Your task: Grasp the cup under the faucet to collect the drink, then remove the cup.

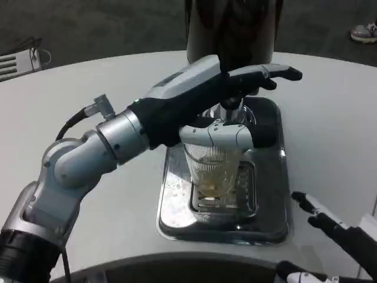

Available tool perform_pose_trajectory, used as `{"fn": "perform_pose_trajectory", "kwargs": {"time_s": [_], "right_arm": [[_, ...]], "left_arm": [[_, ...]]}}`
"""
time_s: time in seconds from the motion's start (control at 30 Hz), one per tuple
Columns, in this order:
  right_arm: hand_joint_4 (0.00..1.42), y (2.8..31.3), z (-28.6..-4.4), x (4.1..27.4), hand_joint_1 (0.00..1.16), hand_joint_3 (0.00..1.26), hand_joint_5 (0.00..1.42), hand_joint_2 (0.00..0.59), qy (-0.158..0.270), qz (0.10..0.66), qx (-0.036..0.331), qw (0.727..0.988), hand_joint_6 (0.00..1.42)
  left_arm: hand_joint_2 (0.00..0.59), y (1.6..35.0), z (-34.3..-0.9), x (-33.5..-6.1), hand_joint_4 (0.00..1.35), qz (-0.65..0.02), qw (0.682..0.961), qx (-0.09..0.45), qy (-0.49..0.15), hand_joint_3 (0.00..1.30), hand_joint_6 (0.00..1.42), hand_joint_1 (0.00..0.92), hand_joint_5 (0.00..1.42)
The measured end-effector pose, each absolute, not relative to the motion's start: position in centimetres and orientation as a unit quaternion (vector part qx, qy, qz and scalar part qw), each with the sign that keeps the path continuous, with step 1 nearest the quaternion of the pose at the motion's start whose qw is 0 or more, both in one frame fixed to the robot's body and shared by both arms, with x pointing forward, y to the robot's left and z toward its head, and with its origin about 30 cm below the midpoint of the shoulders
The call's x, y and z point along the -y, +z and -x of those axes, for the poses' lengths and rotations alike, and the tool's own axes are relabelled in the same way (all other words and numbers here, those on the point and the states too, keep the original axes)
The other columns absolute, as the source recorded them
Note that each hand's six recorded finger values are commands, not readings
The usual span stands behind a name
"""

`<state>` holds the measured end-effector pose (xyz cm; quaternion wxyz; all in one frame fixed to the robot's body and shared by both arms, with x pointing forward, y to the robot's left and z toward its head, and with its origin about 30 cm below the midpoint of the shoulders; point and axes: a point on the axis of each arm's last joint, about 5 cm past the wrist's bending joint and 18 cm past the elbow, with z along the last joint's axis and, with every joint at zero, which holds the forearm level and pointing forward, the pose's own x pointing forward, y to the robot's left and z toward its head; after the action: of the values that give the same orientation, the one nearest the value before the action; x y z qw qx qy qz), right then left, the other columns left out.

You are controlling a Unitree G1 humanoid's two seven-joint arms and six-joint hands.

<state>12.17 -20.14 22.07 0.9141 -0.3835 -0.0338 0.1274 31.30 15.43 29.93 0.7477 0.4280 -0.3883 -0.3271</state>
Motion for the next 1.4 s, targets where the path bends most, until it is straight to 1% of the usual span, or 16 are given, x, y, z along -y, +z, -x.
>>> {"fn": "perform_pose_trajectory", "kwargs": {"time_s": [0.07, 0.1, 0.13, 0.23, 0.37, 0.47, 0.6, 0.8, 0.93, 1.13, 1.3, 1.4], "right_arm": [[0.00, 21.5, -12.4, 20.2, 0.66, 0.00, 0.08, 0.274, 0.107, 0.357, 0.048, 0.927, 0.06], [0.00, 21.1, -12.7, 20.2, 0.67, 0.00, 0.09, 0.256, 0.089, 0.340, 0.060, 0.934, 0.06], [0.00, 20.7, -12.9, 20.1, 0.68, 0.00, 0.09, 0.252, 0.078, 0.329, 0.069, 0.939, 0.06], [0.00, 19.7, -13.9, 19.6, 0.69, 0.00, 0.08, 0.242, 0.048, 0.309, 0.100, 0.944, 0.06], [0.00, 18.9, -15.5, 18.6, 0.74, 0.00, 0.03, 0.221, 0.044, 0.295, 0.133, 0.945, 0.04], [0.00, 18.6, -16.6, 18.0, 0.77, 0.00, 0.00, 0.209, 0.049, 0.291, 0.147, 0.944, 0.01], [0.00, 18.4, -18.5, 17.1, 0.80, 0.00, 0.00, 0.201, 0.063, 0.289, 0.162, 0.942, 0.00], [0.00, 18.7, -20.3, 16.0, 0.81, 0.00, 0.00, 0.197, 0.076, 0.284, 0.175, 0.940, 0.00], [0.00, 18.7, -21.5, 15.0, 0.82, 0.00, 0.00, 0.195, 0.080, 0.272, 0.178, 0.942, 0.00], [0.00, 18.6, -22.8, 14.1, 0.83, 0.00, 0.00, 0.195, 0.083, 0.246, 0.171, 0.950, 0.00], [0.00, 18.4, -24.0, 13.3, 0.83, 0.00, 0.00, 0.195, 0.080, 0.234, 0.158, 0.956, 0.00], [0.00, 18.5, -24.6, 12.9, 0.83, 0.00, 0.00, 0.195, 0.077, 0.228, 0.157, 0.958, 0.00]], "left_arm": [[0.050, 29.9, -31.3, -15.5, 0.09, -0.429, 0.748, 0.388, -0.327, 0.19, 0.23, 0.000, 0.17], [0.050, 30.0, -31.3, -15.5, 0.09, -0.429, 0.747, 0.388, -0.327, 0.19, 0.23, 0.000, 0.17], [0.050, 30.0, -31.3, -15.5, 0.09, -0.429, 0.747, 0.388, -0.327, 0.20, 0.23, 0.000, 0.17], [0.050, 30.0, -31.3, -15.6, 0.09, -0.431, 0.747, 0.388, -0.326, 0.20, 0.23, 0.000, 0.17], [0.050, 30.1, -31.2, -15.6, 0.09, -0.433, 0.745, 0.389, -0.325, 0.20, 0.23, 0.000, 0.17], [0.050, 30.2, -31.2, -15.7, 0.10, -0.435, 0.744, 0.390, -0.324, 0.20, 0.23, 0.000, 0.17], [0.052, 30.3, -31.1, -15.8, 0.10, -0.437, 0.744, 0.391, -0.321, 0.20, 0.23, 0.000, 0.18], [0.054, 30.4, -30.8, -16.0, 0.11, -0.439, 0.744, 0.391, -0.318, 0.21, 0.23, 0.000, 0.18], [0.055, 30.5, -30.7, -16.2, 0.11, -0.443, 0.743, 0.390, -0.315, 0.21, 0.23, 0.000, 0.18], [0.057, 30.6, -30.6, -16.3, 0.12, -0.445, 0.743, 0.390, -0.313, 0.21, 0.23, 0.000, 0.19], [0.059, 30.7, -30.6, -16.5, 0.12, -0.447, 0.744, 0.389, -0.310, 0.21, 0.23, 0.000, 0.19], [0.059, 30.7, -30.6, -16.6, 0.12, -0.447, 0.744, 0.389, -0.309, 0.21, 0.23, 0.000, 0.20]]}}
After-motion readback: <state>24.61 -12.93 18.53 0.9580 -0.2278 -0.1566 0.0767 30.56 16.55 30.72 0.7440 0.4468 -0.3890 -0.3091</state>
